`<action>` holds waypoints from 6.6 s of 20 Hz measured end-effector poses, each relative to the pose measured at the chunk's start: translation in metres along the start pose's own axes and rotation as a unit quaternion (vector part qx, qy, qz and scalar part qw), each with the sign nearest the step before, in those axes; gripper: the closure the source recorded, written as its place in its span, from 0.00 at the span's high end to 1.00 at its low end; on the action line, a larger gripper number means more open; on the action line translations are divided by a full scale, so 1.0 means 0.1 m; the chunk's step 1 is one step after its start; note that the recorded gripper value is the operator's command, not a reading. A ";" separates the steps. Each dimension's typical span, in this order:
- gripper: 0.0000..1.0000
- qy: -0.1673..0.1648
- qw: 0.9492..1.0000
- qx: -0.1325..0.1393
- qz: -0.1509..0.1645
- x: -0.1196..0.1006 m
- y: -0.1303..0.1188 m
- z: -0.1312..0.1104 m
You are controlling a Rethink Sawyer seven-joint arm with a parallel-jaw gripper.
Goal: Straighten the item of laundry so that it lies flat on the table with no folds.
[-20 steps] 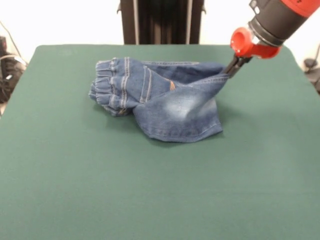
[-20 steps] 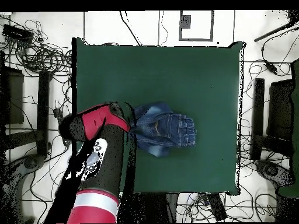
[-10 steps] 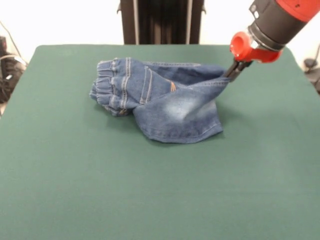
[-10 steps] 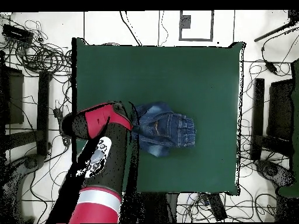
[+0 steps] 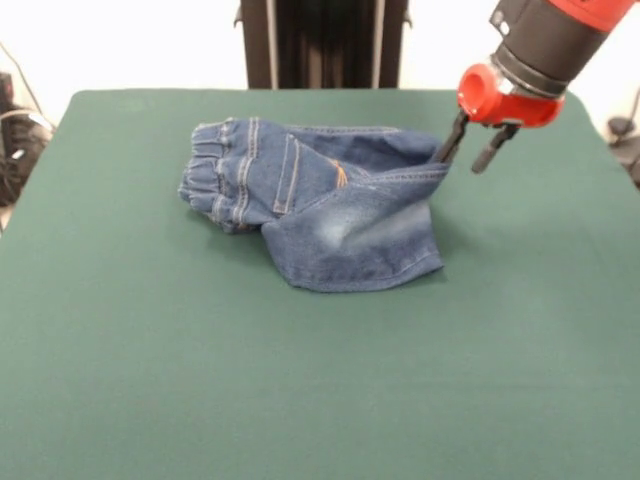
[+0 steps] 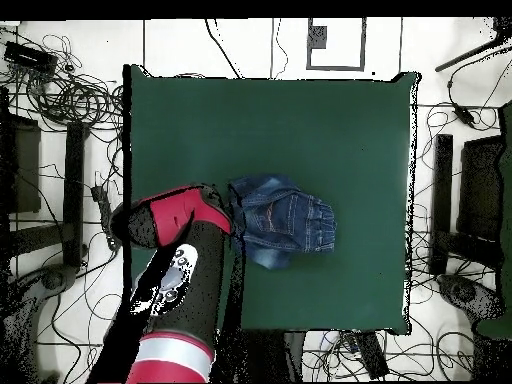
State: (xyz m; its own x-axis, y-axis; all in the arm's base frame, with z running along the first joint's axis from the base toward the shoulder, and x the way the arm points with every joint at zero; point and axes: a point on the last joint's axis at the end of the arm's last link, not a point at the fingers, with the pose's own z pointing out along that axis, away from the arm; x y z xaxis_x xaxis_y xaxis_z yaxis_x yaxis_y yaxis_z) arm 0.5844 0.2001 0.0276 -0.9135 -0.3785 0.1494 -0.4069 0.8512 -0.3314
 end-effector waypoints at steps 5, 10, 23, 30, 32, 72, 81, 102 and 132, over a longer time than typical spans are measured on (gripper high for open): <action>1.00 -0.009 1.000 -0.011 0.018 0.04 -0.05 -0.04; 1.00 -0.017 0.997 -0.029 0.063 0.09 -0.31 -0.02; 1.00 -0.187 0.944 -0.039 0.270 0.54 -1.75 0.73; 0.00 -0.213 0.919 -0.048 0.328 0.81 -1.83 0.96; 0.00 -0.213 0.919 -0.049 0.328 0.82 -1.80 0.97; 0.00 -0.110 0.992 0.028 0.052 0.38 -0.55 0.13; 0.00 -0.091 0.995 0.041 0.032 0.26 -0.42 -0.04; 0.00 -0.107 0.987 0.021 0.120 0.18 -1.36 -0.50; 0.00 -0.059 0.986 0.136 -0.075 0.40 -0.66 -0.52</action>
State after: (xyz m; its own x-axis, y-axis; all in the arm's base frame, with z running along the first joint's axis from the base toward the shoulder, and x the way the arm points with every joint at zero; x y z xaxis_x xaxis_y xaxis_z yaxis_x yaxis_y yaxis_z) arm 0.5752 0.1475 0.1039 -0.8306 -0.5456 0.1111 -0.5075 0.6596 -0.5544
